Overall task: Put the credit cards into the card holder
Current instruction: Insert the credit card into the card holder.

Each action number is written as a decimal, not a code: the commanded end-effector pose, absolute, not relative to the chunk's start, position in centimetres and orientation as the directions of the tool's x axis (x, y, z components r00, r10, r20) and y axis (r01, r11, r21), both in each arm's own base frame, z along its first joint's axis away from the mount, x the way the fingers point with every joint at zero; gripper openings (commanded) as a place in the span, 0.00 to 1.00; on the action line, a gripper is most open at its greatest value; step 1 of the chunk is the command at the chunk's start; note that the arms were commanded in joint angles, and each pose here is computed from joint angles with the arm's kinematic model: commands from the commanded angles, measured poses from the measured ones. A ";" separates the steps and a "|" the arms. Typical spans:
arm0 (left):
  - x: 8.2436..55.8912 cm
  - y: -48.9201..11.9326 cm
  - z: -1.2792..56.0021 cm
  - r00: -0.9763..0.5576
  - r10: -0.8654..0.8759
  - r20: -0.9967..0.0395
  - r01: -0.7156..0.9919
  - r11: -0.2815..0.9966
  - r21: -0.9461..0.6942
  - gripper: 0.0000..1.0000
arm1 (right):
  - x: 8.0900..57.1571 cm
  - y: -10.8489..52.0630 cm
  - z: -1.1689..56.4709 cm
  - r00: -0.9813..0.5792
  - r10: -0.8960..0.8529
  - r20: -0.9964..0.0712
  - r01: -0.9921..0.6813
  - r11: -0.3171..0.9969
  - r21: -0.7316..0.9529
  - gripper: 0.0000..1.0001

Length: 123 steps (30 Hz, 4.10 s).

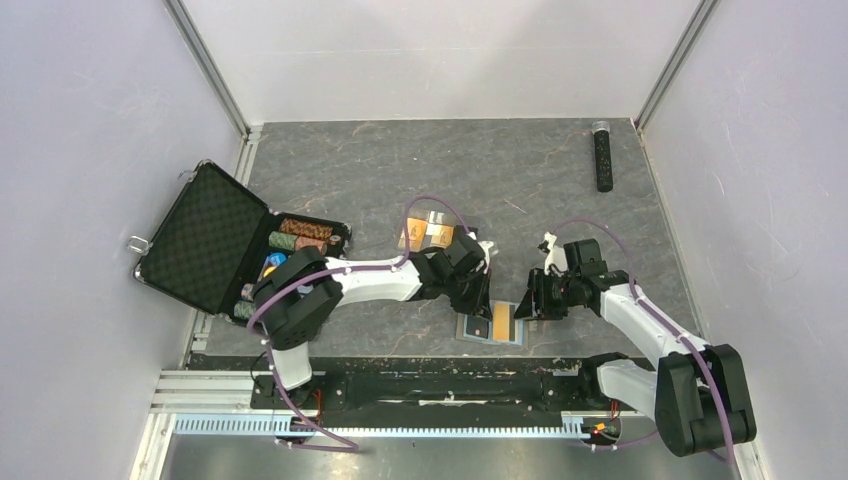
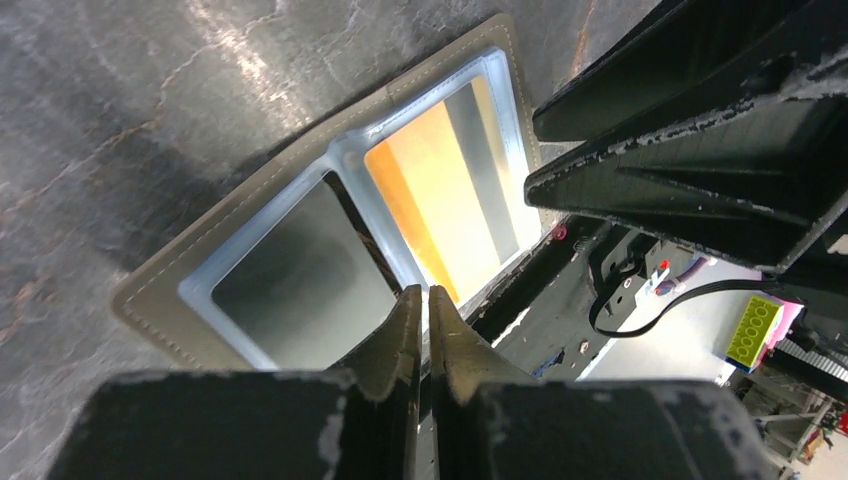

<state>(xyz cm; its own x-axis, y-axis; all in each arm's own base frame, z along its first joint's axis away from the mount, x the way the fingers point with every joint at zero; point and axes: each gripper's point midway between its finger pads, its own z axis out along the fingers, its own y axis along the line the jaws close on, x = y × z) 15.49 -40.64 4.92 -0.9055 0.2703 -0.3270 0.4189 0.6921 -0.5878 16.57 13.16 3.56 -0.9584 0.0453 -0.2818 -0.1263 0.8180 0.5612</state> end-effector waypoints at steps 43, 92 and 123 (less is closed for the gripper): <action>14.0 -40.5 0.1 -0.903 0.358 -0.238 0.430 0.744 -0.511 0.02 | 15.2 14.0 2.0 -0.970 0.082 -0.231 -0.082 0.781 0.619 0.33; 13.8 -40.7 0.1 -0.896 0.375 -0.236 0.443 0.743 -0.502 0.02 | 17.0 15.7 4.4 -0.955 0.101 -0.279 -0.126 0.712 0.691 0.12; 15.6 -40.7 2.7 -0.865 0.398 -0.305 0.498 0.754 -0.429 0.06 | 17.2 16.7 6.7 -0.949 0.065 -0.307 -0.192 0.655 0.731 0.36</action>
